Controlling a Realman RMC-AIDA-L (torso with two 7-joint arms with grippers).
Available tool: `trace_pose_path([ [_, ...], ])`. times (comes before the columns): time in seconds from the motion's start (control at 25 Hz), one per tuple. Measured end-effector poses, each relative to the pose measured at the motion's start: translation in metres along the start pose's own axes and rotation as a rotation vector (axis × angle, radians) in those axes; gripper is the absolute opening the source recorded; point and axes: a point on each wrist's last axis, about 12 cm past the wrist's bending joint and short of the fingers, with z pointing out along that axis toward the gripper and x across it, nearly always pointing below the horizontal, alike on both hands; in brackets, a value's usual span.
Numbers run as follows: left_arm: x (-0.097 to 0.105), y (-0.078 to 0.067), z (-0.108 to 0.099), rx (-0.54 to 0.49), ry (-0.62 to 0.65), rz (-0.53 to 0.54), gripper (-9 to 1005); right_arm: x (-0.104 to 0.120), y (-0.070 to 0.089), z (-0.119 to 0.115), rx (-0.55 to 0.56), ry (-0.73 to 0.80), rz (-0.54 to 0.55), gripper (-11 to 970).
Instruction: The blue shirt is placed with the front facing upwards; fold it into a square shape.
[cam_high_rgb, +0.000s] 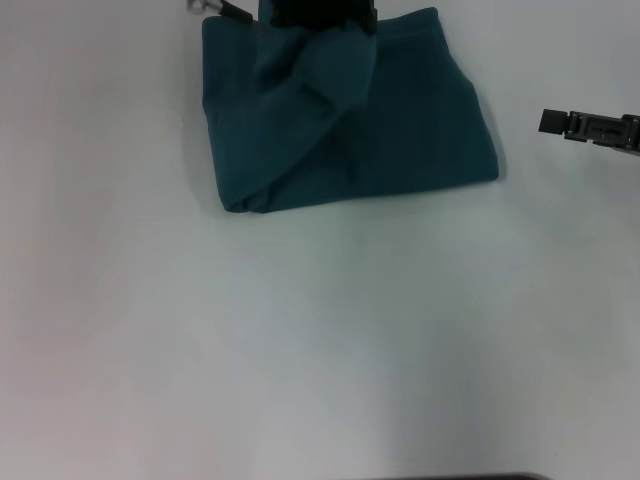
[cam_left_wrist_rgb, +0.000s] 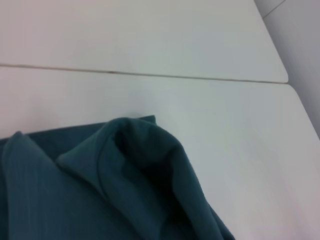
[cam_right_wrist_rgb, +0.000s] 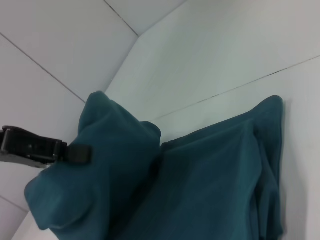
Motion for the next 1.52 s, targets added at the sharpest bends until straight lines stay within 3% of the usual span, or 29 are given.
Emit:
trace_pose_path([
  [0.36,-0.005,-0.015,0.006,-0.012,-0.006,0.058,92,0.000,0.000,0.001,0.000,0.001,0.001,897],
  [0.72,-0.007,-0.008,0.008,-0.013,-0.029,0.041,93,0.000,0.000,0.002,0.008,0.001,0.001,897],
  [0.96,-0.006,-0.025,0.014,0.095,-0.059,0.096,134,0.000,0.000,0.006,0.013,0.020,0.002,898],
  [1.12,-0.007,-0.033,0.012,0.177,-0.078,0.127,350,0.000,-0.001,0.006,0.017,0.023,0.004,898],
  [1.24,-0.007,-0.020,0.003,0.212,-0.105,0.088,429,0.000,-0.001,0.005,0.019,0.022,0.007,898],
  [1.52,0.008,0.033,-0.036,0.251,-0.184,-0.027,620,-0.003,-0.001,0.005,0.016,0.018,0.010,897],
])
